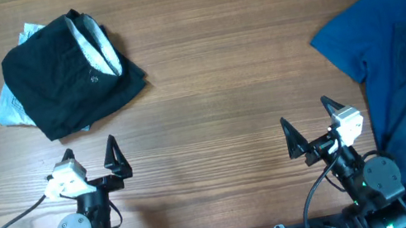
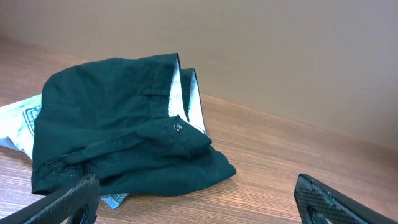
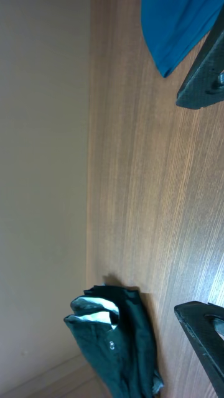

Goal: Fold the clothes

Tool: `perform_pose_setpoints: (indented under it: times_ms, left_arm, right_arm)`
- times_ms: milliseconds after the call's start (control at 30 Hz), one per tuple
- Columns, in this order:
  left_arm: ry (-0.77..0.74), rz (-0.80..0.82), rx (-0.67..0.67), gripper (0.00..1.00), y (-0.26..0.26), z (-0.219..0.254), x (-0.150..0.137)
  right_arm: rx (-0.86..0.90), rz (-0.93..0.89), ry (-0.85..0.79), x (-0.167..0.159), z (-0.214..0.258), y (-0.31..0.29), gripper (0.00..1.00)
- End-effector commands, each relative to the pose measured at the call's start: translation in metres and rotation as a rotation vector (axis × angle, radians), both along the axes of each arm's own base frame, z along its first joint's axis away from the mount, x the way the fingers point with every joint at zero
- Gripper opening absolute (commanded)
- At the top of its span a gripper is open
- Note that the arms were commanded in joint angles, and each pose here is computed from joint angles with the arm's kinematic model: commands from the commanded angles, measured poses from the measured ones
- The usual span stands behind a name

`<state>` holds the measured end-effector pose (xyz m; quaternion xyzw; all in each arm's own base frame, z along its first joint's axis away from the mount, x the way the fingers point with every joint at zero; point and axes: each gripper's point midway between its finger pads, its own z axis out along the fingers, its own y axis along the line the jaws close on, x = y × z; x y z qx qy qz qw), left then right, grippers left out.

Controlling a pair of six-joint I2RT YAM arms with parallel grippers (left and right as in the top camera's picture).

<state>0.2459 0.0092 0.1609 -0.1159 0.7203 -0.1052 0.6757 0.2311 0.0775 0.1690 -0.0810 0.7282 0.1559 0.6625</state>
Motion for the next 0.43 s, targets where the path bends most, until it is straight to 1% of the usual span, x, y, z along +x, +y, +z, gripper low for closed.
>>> perform_pose_setpoints:
  times_ms: [0, 400]
  left_arm:
    - [-0.004, -0.010, -0.005, 1.00, -0.0016, -0.0007, -0.0002]
    - [-0.004, -0.010, -0.005, 1.00, -0.0016, -0.0007, -0.0002]
  right_arm:
    - [0.020, -0.014, -0.010, 0.0002, 0.0034, -0.0023, 1.00]
    - [0.020, -0.014, -0.010, 0.0002, 0.0034, -0.0023, 1.00]
